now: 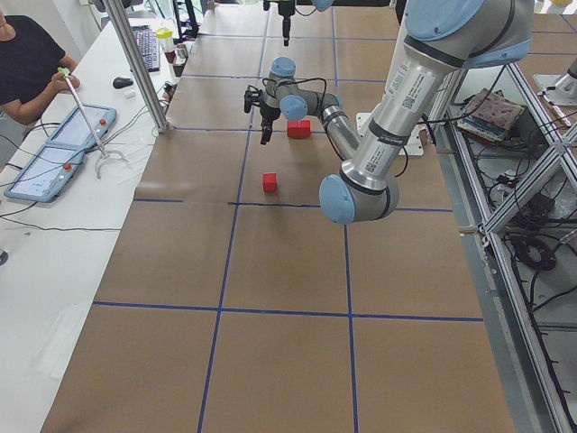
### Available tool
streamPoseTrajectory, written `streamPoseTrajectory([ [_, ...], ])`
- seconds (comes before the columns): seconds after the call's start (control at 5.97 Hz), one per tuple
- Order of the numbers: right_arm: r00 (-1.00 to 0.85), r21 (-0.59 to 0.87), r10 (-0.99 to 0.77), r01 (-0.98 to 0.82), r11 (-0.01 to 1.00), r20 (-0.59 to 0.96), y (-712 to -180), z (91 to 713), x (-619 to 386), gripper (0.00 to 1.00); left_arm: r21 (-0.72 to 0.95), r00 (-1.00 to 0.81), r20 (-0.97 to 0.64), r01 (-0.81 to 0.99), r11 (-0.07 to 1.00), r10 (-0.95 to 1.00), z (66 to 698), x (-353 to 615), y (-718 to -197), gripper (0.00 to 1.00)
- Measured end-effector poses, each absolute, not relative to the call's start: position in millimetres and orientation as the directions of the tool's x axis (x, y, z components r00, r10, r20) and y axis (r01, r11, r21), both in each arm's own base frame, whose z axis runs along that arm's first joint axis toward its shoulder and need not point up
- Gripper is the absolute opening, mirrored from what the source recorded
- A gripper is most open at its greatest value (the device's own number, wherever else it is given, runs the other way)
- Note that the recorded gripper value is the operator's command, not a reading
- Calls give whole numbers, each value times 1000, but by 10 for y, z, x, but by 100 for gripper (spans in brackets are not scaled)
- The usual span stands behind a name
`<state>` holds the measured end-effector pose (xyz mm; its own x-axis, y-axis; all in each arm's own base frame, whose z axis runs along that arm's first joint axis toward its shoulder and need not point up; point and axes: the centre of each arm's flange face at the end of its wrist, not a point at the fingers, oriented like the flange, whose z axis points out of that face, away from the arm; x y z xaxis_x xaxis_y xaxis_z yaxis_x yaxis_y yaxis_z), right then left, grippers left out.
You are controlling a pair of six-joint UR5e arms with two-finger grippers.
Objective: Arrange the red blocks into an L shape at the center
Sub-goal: 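Open the left gripper and move it to the remaining red cube, then lower the left gripper and grasp the last red cube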
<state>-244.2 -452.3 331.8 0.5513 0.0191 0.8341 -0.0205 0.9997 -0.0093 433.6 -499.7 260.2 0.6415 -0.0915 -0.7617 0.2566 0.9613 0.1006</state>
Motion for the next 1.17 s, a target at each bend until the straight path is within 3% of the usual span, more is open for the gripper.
streamPoseTrajectory([
  [0.5, 562, -16, 26, -23, 1000, 827, -4528, 3390, -2453, 100, -74, 654, -737, 172, 982, -170, 3337, 3978, -5101, 96],
  [1.17, 561, -14, 23, -20, 1000, 828, -4534, 3385, -2463, 100, -111, 677, -711, 157, 981, -189, 3713, 4166, -5153, 96],
])
